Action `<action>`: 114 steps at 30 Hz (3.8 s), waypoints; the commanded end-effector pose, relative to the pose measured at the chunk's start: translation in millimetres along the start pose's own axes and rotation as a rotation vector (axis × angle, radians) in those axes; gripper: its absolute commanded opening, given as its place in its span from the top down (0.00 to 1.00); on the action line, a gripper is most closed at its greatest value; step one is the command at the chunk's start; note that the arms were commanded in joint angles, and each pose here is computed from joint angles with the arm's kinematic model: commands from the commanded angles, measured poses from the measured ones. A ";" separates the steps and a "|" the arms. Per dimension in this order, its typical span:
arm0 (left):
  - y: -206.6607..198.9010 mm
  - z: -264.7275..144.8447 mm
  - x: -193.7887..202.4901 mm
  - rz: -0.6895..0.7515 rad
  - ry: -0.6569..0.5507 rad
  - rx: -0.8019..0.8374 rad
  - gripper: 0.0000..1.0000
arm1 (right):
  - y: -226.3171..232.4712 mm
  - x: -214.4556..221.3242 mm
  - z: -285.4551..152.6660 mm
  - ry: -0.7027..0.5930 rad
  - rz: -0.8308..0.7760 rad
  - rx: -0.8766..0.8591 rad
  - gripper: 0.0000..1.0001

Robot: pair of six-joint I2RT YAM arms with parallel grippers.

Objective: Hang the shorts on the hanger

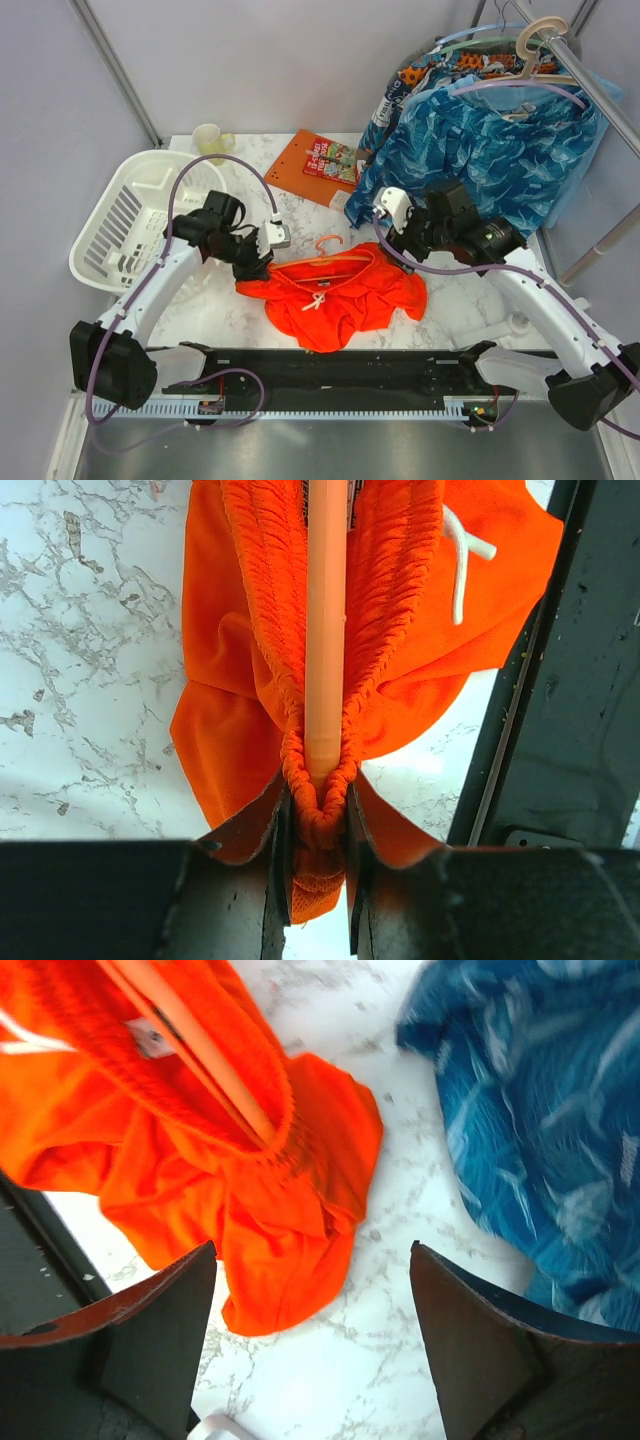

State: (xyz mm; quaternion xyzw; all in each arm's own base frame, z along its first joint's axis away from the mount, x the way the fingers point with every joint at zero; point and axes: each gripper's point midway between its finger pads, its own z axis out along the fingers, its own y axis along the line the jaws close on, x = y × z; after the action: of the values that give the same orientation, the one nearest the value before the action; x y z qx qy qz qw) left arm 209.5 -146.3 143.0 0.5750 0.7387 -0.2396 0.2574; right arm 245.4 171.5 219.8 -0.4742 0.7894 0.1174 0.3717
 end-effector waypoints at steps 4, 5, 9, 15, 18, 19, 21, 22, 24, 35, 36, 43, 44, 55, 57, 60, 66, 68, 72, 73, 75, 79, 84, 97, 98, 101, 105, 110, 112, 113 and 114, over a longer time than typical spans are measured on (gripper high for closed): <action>-8.4 -19.7 -43.3 -0.019 -0.137 0.020 0.98 | 32.1 -70.4 -11.4 -0.266 -0.123 -0.215 0.23; -9.4 -19.9 -44.4 -0.022 -0.143 0.024 0.98 | 35.8 -75.2 -9.9 -0.280 -0.129 -0.231 0.24; -15.0 -17.3 -47.0 -0.026 -0.165 0.054 0.98 | 49.5 -75.0 5.8 -0.343 -0.154 -0.265 0.29; -15.6 -15.4 -49.4 -0.025 -0.182 0.065 0.98 | 64.6 -74.8 32.5 -0.451 -0.299 -0.219 0.31; -15.9 -14.7 -49.5 -0.031 -0.185 0.070 0.98 | 66.9 -73.4 50.3 -0.440 -0.363 -0.179 0.34; -16.4 -14.4 -49.0 -0.031 -0.185 0.073 0.98 | 65.6 -77.5 53.6 -0.452 -0.372 -0.157 0.35; -17.5 -13.9 -48.3 -0.032 -0.185 0.077 0.98 | 69.4 -75.7 64.2 -0.436 -0.401 -0.151 0.36; -18.3 -13.3 -47.6 -0.029 -0.186 0.080 0.98 | 69.6 -77.8 67.0 -0.440 -0.418 -0.142 0.36; -18.8 -13.3 -48.2 -0.026 -0.190 0.083 0.98 | 71.8 -80.3 76.0 -0.426 -0.440 -0.131 0.37; -25.9 -17.7 -54.9 -0.018 -0.225 0.098 0.96 | 58.7 -106.5 81.6 -0.408 -0.461 -0.079 1.00; -26.4 -20.0 -57.3 -0.019 -0.233 0.093 0.93 | 56.6 -106.0 77.6 -0.398 -0.455 -0.075 1.00; -22.1 -60.3 -99.6 0.050 -0.303 -0.017 0.52 | 52.3 -130.3 14.6 -0.448 -0.502 -0.051 1.00; -21.4 -66.5 -105.3 0.064 -0.313 -0.035 0.43 | 50.1 -142.0 -2.9 -0.476 -0.509 -0.037 1.00; -38.5 -140.5 -181.5 0.380 -0.422 -0.226 0.17 | 46.0 -122.5 -72.0 -0.381 -0.531 -0.026 1.00; -43.4 -148.1 -197.9 0.397 -0.452 -0.219 0.18 | 48.5 -115.3 -75.7 -0.361 -0.528 -0.041 1.00; -47.2 -148.8 -214.9 0.412 -0.459 -0.205 0.19 | 53.2 -103.2 -76.0 -0.324 -0.519 -0.071 1.00; -76.0 -94.9 -211.5 0.454 -0.318 -0.098 0.25 | 59.1 -93.6 -76.5 -0.278 -0.513 -0.118 1.00; -91.8 -76.3 -209.7 0.473 -0.283 -0.043 0.26 | 58.7 -91.6 -76.0 -0.259 -0.506 -0.124 1.00; -100.4 -47.8 -203.5 0.445 -0.209 -0.009 0.32 | 61.4 -90.5 -80.5 -0.263 -0.510 -0.135 1.00; -99.2 -43.7 -205.9 0.441 -0.208 -0.020 0.33 | 61.9 -91.0 -81.3 -0.265 -0.517 -0.138 1.00; -99.4 -33.0 -206.0 0.425 -0.187 -0.030 0.38 | 63.8 -88.9 -83.9 -0.263 -0.523 -0.150 1.00; -102.8 -15.6 -203.2 0.416 -0.148 -0.030 0.50 | 65.5 -87.7 -88.9 -0.267 -0.533 -0.156 1.00; -118.7 -4.6 -199.7 0.362 -0.144 0.040 0.98 | 60.9 -84.5 -94.1 -0.268 -0.531 -0.120 1.00; -112.2 -17.3 -220.7 0.119 -0.263 0.110 0.98 | 22.6 -86.8 -114.9 -0.368 -0.311 0.173 0.18; -109.8 -18.1 -221.8 0.102 -0.269 0.106 0.98 | 23.1 -85.7 -117.6 -0.387 -0.312 0.180 0.17; -110.7 -17.8 -225.0 0.062 -0.279 0.134 0.98 | 19.3 -69.4 -126.9 -0.402 -0.290 0.234 0.16; -105.4 -16.7 -232.2 0.007 -0.297 0.138 0.98 | 37.6 -72.3 -141.1 -0.506 -0.381 0.173 0.30; -100.2 -17.7 -243.0 -0.099 -0.317 0.178 0.98 | 36.1 -99.4 -128.5 -0.427 -0.375 0.101 0.56; -95.5 -17.4 -241.4 -0.148 -0.319 0.189 0.98 | 46.5 -112.5 -131.7 -0.469 -0.447 0.041 0.59; -93.8 -18.4 -243.1 -0.158 -0.329 0.190 0.98 | 49.5 -115.1 -133.3 -0.489 -0.473 0.029 0.59; -93.1 -20.0 -243.5 -0.167 -0.334 0.192 0.98 | 52.0 -116.3 -133.2 -0.501 -0.489 0.020 0.57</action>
State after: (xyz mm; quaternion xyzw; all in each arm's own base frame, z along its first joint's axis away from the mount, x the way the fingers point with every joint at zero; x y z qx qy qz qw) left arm 165.8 -319.5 282.0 0.5228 0.7235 -0.3579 0.2741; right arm 179.5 186.9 383.0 -0.5601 0.5780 0.1027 0.5845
